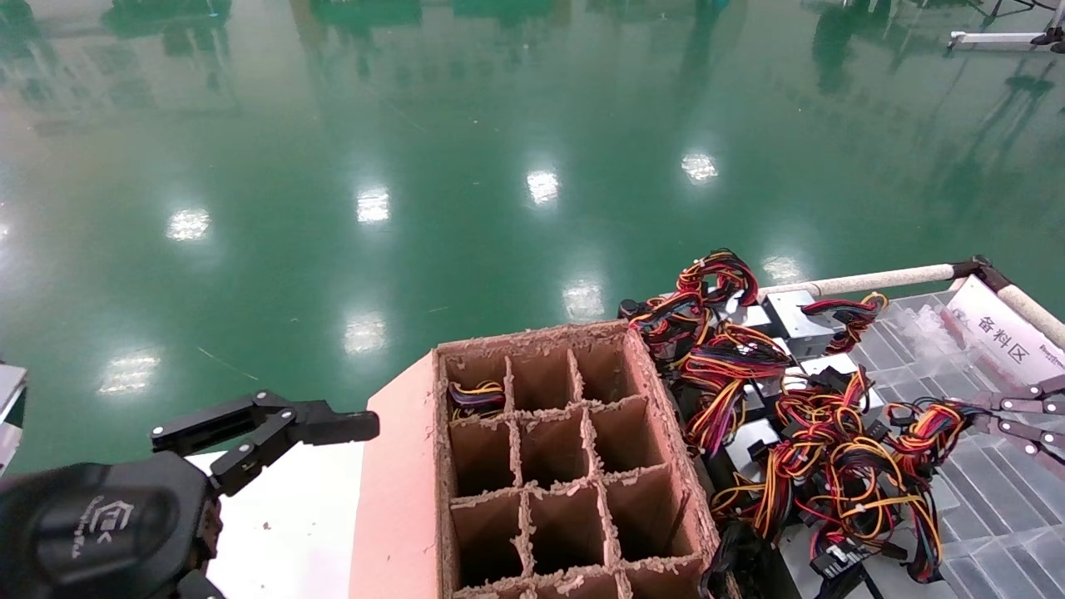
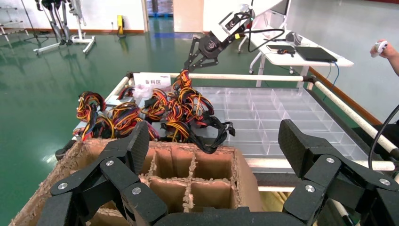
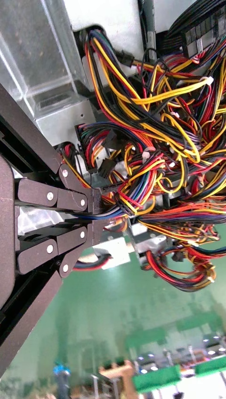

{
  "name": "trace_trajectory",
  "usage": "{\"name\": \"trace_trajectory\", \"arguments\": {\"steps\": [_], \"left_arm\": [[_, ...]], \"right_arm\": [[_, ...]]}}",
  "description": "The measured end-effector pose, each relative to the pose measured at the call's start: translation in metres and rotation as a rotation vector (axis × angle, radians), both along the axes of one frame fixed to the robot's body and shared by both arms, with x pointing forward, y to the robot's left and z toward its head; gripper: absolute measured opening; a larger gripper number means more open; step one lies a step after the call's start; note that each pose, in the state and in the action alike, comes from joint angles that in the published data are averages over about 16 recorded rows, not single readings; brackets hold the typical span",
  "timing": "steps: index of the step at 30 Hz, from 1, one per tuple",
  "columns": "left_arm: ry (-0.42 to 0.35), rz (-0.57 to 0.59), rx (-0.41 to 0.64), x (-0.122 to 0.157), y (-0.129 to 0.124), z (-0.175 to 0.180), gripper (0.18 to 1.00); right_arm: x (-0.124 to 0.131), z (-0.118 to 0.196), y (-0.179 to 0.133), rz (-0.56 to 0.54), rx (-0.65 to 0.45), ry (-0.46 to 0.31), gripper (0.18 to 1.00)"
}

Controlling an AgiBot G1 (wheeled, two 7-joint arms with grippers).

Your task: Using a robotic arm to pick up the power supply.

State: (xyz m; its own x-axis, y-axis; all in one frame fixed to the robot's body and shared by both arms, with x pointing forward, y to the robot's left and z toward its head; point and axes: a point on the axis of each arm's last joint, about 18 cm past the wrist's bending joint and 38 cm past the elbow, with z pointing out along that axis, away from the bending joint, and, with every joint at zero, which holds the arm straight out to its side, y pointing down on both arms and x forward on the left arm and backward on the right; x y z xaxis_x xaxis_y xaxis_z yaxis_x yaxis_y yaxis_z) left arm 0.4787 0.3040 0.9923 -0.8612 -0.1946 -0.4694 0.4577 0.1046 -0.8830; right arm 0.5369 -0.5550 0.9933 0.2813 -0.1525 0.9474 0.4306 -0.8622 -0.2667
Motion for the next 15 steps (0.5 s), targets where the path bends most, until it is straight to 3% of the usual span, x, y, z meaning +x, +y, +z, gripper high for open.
{"name": "trace_trajectory", "arguments": {"steps": [15], "left_arm": [[0.000, 0.000, 0.000, 0.0000, 0.0001, 0.0000, 1.001]], "right_arm": [[-0.0002, -0.0029, -0.0020, -0.010, 0.021, 0.007, 0.249]]}}
